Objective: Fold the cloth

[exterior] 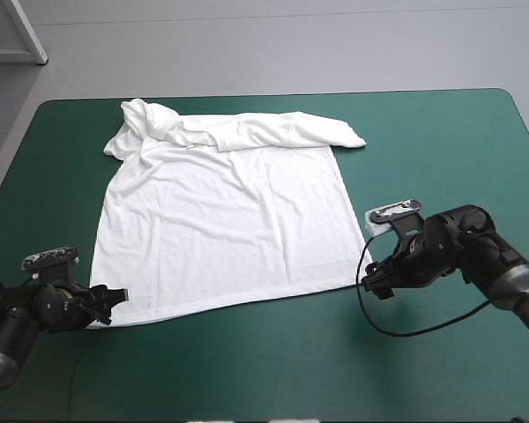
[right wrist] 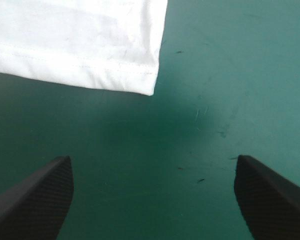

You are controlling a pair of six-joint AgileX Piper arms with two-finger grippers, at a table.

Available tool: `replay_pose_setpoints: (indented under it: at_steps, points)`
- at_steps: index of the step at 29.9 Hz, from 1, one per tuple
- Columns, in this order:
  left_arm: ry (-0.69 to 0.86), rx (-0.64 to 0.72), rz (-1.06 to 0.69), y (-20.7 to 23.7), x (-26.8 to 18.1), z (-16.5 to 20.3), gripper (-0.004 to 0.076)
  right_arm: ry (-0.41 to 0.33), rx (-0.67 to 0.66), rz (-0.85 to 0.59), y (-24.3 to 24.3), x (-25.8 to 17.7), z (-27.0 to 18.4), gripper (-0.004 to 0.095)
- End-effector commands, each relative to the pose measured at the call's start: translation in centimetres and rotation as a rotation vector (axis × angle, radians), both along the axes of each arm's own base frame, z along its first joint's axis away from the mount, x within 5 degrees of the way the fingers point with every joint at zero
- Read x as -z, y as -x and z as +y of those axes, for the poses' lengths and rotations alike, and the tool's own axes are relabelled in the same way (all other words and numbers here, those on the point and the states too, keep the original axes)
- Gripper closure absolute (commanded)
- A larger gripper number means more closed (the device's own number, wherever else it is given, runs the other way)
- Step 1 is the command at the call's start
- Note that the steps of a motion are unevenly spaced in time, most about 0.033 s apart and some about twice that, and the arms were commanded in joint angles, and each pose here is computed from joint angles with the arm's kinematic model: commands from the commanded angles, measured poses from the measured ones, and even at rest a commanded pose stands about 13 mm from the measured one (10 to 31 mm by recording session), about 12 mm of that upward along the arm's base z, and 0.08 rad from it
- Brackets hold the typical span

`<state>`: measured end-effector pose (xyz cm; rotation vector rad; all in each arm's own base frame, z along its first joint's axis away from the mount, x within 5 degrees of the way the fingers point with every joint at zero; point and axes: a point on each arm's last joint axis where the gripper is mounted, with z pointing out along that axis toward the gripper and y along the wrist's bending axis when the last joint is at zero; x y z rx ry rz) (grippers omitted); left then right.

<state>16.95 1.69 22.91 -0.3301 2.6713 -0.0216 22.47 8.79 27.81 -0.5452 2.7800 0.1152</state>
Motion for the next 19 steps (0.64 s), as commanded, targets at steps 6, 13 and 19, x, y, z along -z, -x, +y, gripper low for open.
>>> replay_pose_setpoints:
  at_steps: [6,13,19]
  points:
    - [0.022,-0.027,0.083,-2.2,2.1,0.2,0.03,-0.052,-0.007,-0.17,-0.7,-1.9,0.2,0.015]
    - [0.095,-0.039,0.137,-2.9,3.5,-0.3,0.039,-0.034,0.0,-0.177,-2.2,-0.5,0.6,0.023]
    - [0.079,0.001,0.188,-2.5,3.6,-0.3,0.0728,-0.003,-0.002,-0.108,-4.1,2.4,1.2,0.023]
